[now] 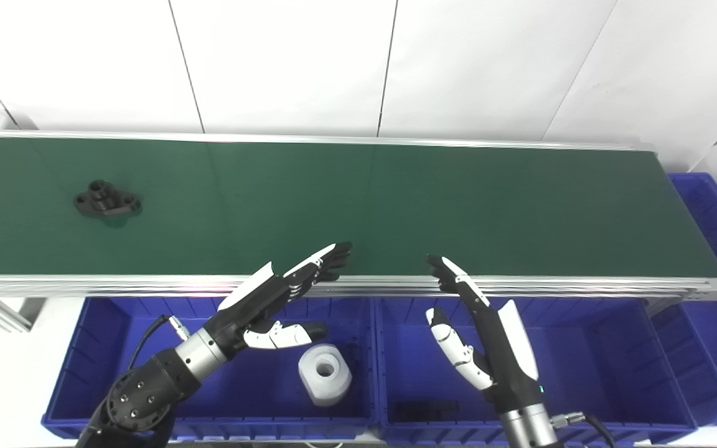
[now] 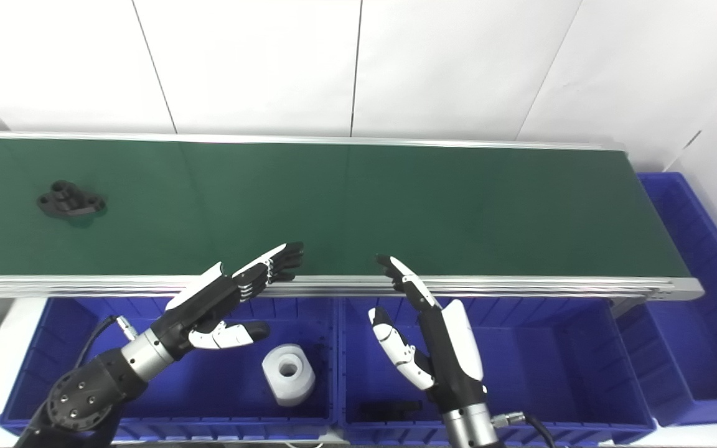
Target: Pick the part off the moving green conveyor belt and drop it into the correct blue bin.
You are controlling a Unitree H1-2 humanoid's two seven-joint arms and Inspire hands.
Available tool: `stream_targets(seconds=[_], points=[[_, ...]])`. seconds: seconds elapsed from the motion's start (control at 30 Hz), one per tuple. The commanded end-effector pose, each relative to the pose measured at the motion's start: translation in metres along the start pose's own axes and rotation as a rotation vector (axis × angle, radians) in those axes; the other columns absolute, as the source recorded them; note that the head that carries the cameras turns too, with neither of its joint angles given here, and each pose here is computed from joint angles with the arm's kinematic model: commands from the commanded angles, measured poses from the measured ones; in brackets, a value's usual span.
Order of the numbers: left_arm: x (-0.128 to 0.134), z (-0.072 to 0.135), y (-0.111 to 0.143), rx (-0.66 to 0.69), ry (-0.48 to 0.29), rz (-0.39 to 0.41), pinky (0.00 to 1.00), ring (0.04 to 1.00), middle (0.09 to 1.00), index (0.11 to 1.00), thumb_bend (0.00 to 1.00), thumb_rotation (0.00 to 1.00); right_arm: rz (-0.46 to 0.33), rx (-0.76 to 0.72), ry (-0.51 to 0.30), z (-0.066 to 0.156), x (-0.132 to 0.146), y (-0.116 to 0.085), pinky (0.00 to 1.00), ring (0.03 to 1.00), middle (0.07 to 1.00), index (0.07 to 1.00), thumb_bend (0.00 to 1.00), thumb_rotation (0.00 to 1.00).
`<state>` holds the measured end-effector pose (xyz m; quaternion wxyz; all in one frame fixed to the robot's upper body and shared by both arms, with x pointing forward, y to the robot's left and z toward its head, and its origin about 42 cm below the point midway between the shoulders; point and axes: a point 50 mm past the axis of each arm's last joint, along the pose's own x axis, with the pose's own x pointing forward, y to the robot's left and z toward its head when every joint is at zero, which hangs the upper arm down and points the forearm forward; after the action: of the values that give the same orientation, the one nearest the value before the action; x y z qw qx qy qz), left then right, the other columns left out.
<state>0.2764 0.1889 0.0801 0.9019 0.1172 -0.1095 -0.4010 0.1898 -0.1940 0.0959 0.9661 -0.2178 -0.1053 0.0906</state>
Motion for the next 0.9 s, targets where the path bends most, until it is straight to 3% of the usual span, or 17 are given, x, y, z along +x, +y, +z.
stream_targets(seconds=[0.0,0.17,0.27,0.47,0.87], points=[[0.005,-0.003,-0.001,0.037,-0.017,-0.001,0.91,0.958,0.987,0.977,0.38,0.66,-0.02,0.009,-0.052,-0.003,-0.006,0.0,0.82,0.866,0.888,0.879,0.36,0.83],[0.011,-0.005,-0.001,0.045,-0.013,0.011,0.88,0.935,0.961,0.936,0.41,0.55,-0.029,0.008,-0.05,-0.013,-0.007,0.004,0.81,0.864,0.877,0.859,0.32,0.7],[0.014,-0.002,0.001,0.042,-0.027,0.017,0.88,0.933,0.958,0.933,0.41,0.51,-0.033,0.002,-0.058,-0.011,-0.004,0.003,0.8,0.863,0.877,0.856,0.3,0.67],[0.016,0.004,0.003,0.065,-0.045,0.019,0.84,0.914,0.954,0.929,0.41,0.5,-0.033,0.005,-0.057,-0.004,-0.006,0.001,0.82,0.872,0.884,0.863,0.29,0.68],[0.012,0.005,-0.001,0.052,-0.047,0.021,0.87,0.93,0.961,0.942,0.42,0.55,-0.034,0.002,-0.06,0.0,-0.012,0.0,0.82,0.871,0.887,0.868,0.28,0.7]])
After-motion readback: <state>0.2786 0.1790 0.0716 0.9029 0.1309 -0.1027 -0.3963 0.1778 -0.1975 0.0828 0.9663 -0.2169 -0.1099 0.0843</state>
